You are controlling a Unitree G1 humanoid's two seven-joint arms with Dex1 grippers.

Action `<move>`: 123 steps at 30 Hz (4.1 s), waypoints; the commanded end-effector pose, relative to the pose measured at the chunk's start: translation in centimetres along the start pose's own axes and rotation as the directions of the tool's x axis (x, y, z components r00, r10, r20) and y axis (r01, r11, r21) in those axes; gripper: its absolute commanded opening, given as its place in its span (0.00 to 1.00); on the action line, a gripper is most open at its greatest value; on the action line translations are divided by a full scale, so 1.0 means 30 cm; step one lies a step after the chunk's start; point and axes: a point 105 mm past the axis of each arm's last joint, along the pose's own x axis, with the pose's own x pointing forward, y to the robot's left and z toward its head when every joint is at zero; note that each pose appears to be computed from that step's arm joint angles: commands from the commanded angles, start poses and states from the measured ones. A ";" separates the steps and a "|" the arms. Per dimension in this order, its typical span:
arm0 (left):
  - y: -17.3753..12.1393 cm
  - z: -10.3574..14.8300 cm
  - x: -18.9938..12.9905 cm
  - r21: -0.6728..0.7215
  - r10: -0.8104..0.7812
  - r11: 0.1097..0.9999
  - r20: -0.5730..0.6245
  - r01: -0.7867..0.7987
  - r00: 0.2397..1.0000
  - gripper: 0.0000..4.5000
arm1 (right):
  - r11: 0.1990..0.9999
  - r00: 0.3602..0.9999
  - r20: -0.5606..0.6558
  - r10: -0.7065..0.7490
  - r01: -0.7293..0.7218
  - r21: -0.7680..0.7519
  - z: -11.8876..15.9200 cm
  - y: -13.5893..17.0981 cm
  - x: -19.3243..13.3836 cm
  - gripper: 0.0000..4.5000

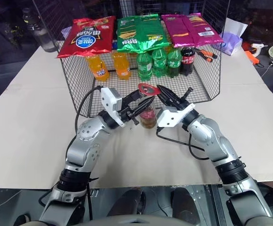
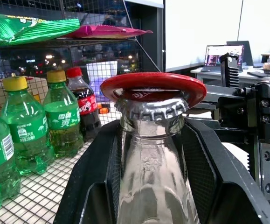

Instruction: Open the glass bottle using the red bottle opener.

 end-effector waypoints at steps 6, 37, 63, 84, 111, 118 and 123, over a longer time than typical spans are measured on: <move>-0.007 -0.077 -0.015 -0.058 -0.002 0.998 -0.114 -0.005 0.993 0.35 | 1.000 1.000 -0.012 0.015 -0.015 0.004 -0.005 0.016 -0.002 0.00; 0.004 0.015 0.012 -0.030 0.015 0.999 -0.083 -0.018 0.996 0.69 | 1.000 1.000 -0.012 0.015 -0.015 0.012 -0.008 0.029 0.001 0.00; 0.001 -0.024 0.015 -0.070 0.015 0.997 -0.125 -0.024 0.992 0.37 | 0.999 1.000 0.000 0.031 -0.031 -0.022 -0.003 0.027 0.004 0.00; -0.012 -0.045 0.011 -0.077 -0.002 0.997 -0.146 -0.009 0.989 0.37 | 0.976 0.998 0.058 0.033 -0.020 -0.216 0.029 -0.058 0.033 0.00; -0.016 -0.052 0.012 -0.071 -0.002 0.997 -0.150 -0.009 0.989 0.37 | 0.991 0.992 -0.001 -0.130 0.130 -0.011 -0.017 -0.182 0.009 0.00; -0.018 -0.050 0.011 -0.067 -0.001 0.998 -0.148 -0.009 0.989 0.37 | 0.810 0.979 -0.191 -0.076 0.172 0.561 -0.110 -0.091 -0.052 0.00; -0.016 -0.050 0.009 -0.065 0.000 0.998 -0.147 -0.010 0.989 0.37 | 0.454 0.984 -0.139 0.109 0.075 0.888 -0.061 -0.010 -0.110 0.00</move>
